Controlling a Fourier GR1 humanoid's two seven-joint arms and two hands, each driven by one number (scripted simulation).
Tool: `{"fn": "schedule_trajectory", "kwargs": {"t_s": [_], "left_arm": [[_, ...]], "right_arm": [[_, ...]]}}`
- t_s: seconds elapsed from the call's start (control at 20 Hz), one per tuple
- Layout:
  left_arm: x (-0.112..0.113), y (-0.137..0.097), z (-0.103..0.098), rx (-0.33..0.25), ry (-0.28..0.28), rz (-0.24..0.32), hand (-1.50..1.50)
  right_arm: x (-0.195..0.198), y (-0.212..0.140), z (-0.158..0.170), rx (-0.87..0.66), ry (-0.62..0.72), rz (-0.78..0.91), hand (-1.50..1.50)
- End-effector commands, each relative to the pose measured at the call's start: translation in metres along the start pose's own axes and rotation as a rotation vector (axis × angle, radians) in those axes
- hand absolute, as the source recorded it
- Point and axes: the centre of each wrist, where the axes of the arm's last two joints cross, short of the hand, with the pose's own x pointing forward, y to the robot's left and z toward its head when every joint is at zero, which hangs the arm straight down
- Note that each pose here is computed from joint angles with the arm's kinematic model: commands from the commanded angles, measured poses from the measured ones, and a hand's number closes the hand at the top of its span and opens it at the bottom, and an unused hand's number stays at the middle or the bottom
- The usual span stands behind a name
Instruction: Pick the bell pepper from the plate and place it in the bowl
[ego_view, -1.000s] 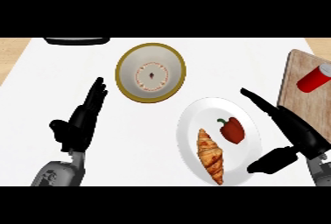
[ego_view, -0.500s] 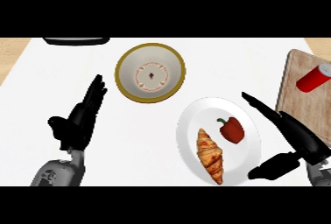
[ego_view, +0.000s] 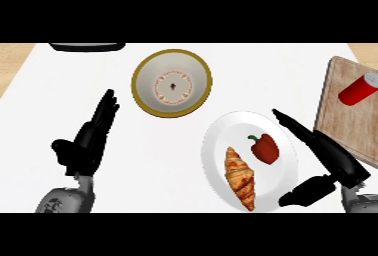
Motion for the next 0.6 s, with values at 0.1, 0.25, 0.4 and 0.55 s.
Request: {"fn": "schedule_trajectory", "kwargs": {"t_s": [0.1, 0.25, 0.4, 0.55], "left_arm": [[0.001, -0.022, -0.006, 0.008, -0.004, 0.003, 0.0], [0.005, -0.014, 0.015, -0.007, -0.008, 0.004, 0.0], [0.001, -0.012, -0.012, -0.009, 0.005, 0.011, 0.0], [-0.003, -0.014, -0.013, -0.008, 0.0, 0.012, 0.0]], "right_arm": [[-0.009, 0.016, -0.019, 0.022, 0.013, -0.053, -1.5], [-0.029, 0.017, 0.004, 0.015, 0.032, -0.051, -1.5], [-0.045, 0.024, -0.025, 0.005, 0.019, -0.048, -1.5], [-0.041, 0.021, -0.021, -0.001, 0.024, -0.038, -1.5]]}}
